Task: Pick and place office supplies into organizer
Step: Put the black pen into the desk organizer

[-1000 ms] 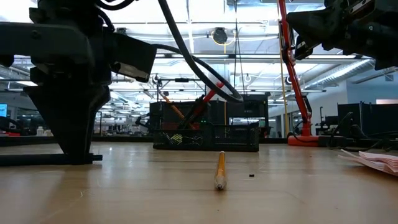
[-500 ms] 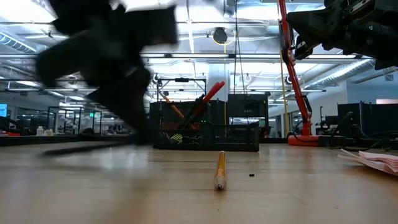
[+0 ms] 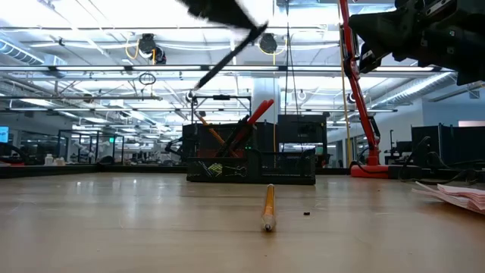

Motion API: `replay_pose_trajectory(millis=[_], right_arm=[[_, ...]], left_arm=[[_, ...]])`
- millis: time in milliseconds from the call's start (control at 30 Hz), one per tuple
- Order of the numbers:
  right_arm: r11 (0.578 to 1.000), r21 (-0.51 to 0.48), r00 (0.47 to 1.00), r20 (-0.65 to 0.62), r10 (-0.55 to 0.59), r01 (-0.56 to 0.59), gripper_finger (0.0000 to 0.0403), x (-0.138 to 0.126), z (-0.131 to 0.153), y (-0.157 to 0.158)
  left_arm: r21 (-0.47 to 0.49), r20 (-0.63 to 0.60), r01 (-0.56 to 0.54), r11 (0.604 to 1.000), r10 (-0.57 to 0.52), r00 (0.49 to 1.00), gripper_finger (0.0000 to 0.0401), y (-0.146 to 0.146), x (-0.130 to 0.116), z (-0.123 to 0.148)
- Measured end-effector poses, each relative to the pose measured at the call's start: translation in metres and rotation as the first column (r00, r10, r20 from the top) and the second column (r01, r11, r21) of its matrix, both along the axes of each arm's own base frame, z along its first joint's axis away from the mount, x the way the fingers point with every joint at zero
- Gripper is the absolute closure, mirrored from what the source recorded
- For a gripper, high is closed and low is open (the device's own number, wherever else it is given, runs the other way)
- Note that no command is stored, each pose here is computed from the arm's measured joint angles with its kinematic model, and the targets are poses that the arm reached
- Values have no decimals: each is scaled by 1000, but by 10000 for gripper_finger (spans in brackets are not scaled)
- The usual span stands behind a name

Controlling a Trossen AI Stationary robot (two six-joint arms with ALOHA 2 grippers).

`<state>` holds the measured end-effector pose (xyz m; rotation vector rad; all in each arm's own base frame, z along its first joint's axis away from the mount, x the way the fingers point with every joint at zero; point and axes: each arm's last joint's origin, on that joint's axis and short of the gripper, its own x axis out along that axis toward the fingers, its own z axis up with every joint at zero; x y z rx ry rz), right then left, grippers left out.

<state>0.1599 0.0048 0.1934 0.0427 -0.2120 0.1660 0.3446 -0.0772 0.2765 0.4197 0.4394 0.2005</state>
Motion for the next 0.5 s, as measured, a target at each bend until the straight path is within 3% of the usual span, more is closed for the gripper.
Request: replay_pose_trajectory(millis=[100,200,500], right_arm=[[1000,0,1000,0,0,0,399,0,0,0],[1000,0,1000,-2,0,0,399,0,0,0],[1000,0,1000,-3,0,0,399,0,0,0]], left_arm=[[-21,179,147,989,-141,974,379,23,-5,16],[-34,293,247,969,-226,929,382,48,-8,11],[-173,276,149,973,-98,956,371,113,-17,-34]])
